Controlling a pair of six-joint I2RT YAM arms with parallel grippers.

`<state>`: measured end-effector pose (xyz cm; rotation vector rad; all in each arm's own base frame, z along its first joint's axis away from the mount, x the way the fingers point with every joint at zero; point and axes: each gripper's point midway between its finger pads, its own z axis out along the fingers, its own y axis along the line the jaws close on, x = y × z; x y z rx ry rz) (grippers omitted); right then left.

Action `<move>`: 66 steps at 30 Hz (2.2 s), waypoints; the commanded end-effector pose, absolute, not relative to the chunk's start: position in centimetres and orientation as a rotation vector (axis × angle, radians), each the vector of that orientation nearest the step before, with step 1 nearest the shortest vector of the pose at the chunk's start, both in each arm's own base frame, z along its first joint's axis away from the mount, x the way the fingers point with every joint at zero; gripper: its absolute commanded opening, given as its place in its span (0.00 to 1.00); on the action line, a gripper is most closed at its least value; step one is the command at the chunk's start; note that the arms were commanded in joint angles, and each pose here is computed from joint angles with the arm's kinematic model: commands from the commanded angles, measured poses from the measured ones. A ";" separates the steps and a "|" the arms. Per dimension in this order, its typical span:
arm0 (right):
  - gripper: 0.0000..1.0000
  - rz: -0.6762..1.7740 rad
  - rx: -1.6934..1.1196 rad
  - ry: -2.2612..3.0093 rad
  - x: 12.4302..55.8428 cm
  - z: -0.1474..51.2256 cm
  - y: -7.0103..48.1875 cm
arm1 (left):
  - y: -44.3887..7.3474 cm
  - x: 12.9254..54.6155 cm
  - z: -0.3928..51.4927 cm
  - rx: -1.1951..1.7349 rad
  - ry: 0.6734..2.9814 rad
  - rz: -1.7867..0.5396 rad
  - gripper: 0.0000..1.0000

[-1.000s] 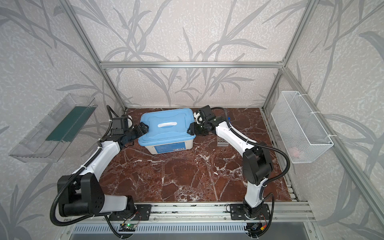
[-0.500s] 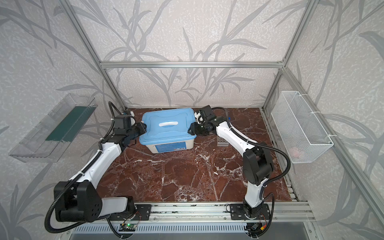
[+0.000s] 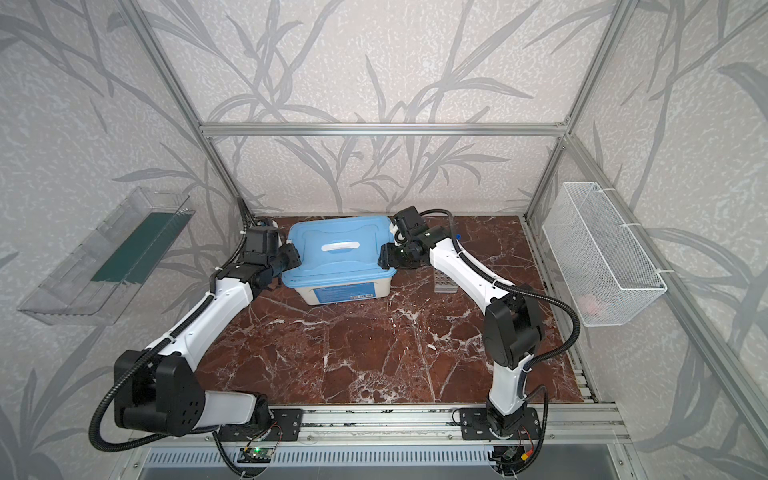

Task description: Organize the chemistry lab equipment

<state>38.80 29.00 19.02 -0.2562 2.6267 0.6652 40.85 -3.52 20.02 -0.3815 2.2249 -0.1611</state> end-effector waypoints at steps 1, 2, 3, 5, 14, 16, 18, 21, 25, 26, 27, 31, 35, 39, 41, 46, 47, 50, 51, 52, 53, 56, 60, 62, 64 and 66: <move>0.69 0.555 -0.311 2.580 39.4 21.4 28.0 | -5.4 37.1 14.4 -0.356 2.484 -0.186 0.23; 0.71 0.560 -0.305 2.546 39.8 22.5 27.9 | -5.2 37.1 14.5 -0.364 2.474 -0.177 0.23; 0.73 0.566 -0.297 2.517 40.1 23.4 27.8 | -5.2 37.2 14.5 -0.361 2.467 -0.175 0.23; 0.76 0.585 -0.276 2.496 40.5 24.2 27.4 | -5.1 37.3 14.5 -0.365 2.463 -0.175 0.23; 0.88 0.611 -0.214 2.589 42.2 20.5 25.9 | -5.2 37.5 15.4 -0.343 2.456 -0.178 0.23; 0.89 0.655 -0.226 2.588 42.4 19.9 26.4 | -5.2 37.4 15.3 -0.345 2.459 -0.176 0.23; 0.89 0.723 -0.242 2.598 42.4 19.1 27.2 | -5.2 37.3 15.2 -0.348 2.457 -0.179 0.23; 0.89 0.782 -0.254 2.620 42.5 17.9 28.1 | -5.2 37.3 15.1 -0.349 2.453 -0.182 0.23; 0.88 0.838 -0.272 2.632 42.3 17.2 28.8 | -5.5 37.2 15.0 -0.342 2.455 -0.202 0.23; 0.86 0.863 -0.279 2.627 42.2 17.3 29.1 | -5.6 37.2 14.9 -0.341 2.454 -0.212 0.23; 0.85 0.883 -0.281 2.619 42.1 17.4 29.2 | -5.7 37.2 14.8 -0.342 2.455 -0.219 0.23; 0.78 0.888 -0.306 2.603 41.5 17.9 29.6 | -6.0 37.2 14.3 -0.347 2.466 -0.231 0.23; 0.70 0.820 -0.340 2.580 40.8 18.9 29.7 | -6.7 37.5 14.3 -0.337 2.463 -0.259 0.23; 0.59 0.772 -0.396 2.555 39.8 19.7 30.9 | -7.6 37.6 13.6 -0.325 2.481 -0.278 0.23; 0.55 0.753 -0.431 2.554 39.3 19.7 31.7 | -7.8 37.7 13.3 -0.321 2.490 -0.281 0.23; 0.44 0.693 -0.488 2.565 38.6 19.0 33.2 | -8.4 38.1 12.9 -0.311 2.499 -0.302 0.23; 0.42 0.692 -0.500 2.571 38.3 18.9 33.6 | -8.5 38.2 12.9 -0.310 2.499 -0.303 0.23; 0.38 0.684 -0.546 2.565 37.7 18.6 34.9 | -8.9 38.4 12.9 -0.304 2.504 -0.313 0.23; 0.37 0.667 -0.562 2.565 37.5 18.4 35.2 | -9.0 38.4 12.8 -0.299 2.510 -0.315 0.23; 0.37 0.652 -0.577 2.569 37.3 18.3 35.5 | -9.1 38.5 12.8 -0.297 2.513 -0.320 0.23; 0.36 0.647 -0.590 2.569 37.1 18.2 35.8 | -9.3 38.5 12.8 -0.295 2.516 -0.325 0.23; 0.34 0.678 -0.596 2.583 36.8 17.5 36.5 | -9.4 38.6 12.7 -0.288 2.526 -0.326 0.23; 0.34 0.655 -0.585 2.554 37.2 18.4 36.3 | -9.0 38.8 13.2 -0.289 2.511 -0.293 0.23; 0.35 0.659 -0.587 2.512 37.5 19.9 36.3 | -8.7 39.3 14.1 -0.288 2.486 -0.278 0.24; 0.36 0.662 -0.590 2.469 37.9 21.5 36.5 | -8.4 39.7 15.3 -0.293 2.471 -0.259 0.27; 0.37 0.660 -0.596 2.433 38.3 23.3 36.6 | -8.1 40.2 17.2 -0.296 2.440 -0.244 0.30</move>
